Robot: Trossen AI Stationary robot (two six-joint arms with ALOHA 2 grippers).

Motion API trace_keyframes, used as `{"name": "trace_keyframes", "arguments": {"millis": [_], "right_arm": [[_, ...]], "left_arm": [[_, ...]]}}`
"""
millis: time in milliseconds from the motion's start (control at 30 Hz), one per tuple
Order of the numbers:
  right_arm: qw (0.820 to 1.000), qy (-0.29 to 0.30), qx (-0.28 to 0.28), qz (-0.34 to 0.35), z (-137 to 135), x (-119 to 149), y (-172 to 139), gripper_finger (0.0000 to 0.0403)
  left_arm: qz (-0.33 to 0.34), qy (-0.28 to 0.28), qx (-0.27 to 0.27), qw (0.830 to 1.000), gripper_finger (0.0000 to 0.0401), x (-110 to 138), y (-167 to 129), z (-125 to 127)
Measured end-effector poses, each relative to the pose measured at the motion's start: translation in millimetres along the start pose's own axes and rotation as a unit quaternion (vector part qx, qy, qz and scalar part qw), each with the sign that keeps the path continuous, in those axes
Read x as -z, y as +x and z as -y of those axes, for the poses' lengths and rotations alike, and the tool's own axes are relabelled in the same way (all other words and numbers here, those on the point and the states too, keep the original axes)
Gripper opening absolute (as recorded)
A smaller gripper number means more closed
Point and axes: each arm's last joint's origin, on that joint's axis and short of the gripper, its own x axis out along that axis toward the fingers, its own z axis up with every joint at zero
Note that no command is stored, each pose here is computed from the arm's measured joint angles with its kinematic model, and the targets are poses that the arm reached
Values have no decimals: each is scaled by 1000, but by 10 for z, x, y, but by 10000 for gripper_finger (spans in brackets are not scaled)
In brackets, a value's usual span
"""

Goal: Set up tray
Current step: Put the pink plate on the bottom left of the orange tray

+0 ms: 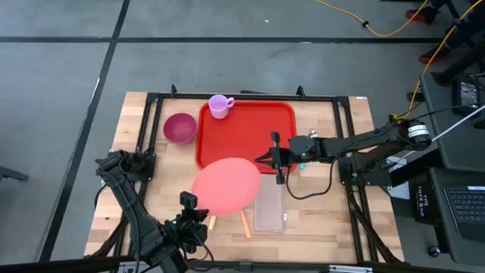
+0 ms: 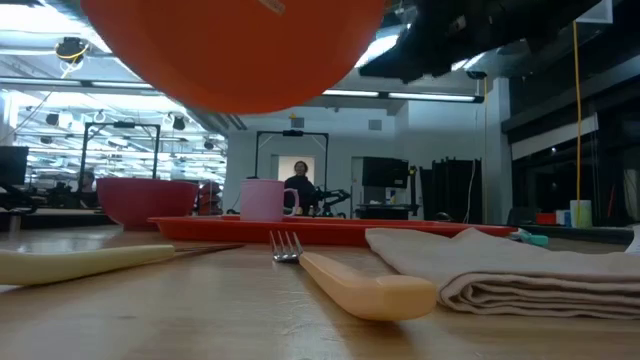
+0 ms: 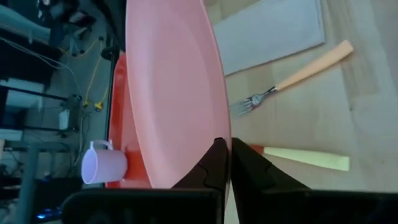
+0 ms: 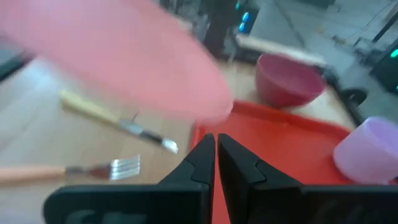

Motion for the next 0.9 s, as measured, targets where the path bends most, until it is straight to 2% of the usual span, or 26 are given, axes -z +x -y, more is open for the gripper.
{"name": "trace_keyframes", "arguments": {"millis": [300,467,600,900], "right_arm": [[998,2,20,53,74,-266,-343,26],[997,14,24,68,98,-340,-499,23],[997,16,25,72,102,-352,-524,11],[998,17,22,54,93,-313,-489,16]], "left_arm": [[-13,30,-20,999,2,-67,160,-109],[-50,55,-43,996,2,-14,414,-128],[-90,98,-64,989,2,76,664,-144],[-158,97,-94,978,2,182,1092,-295]]}}
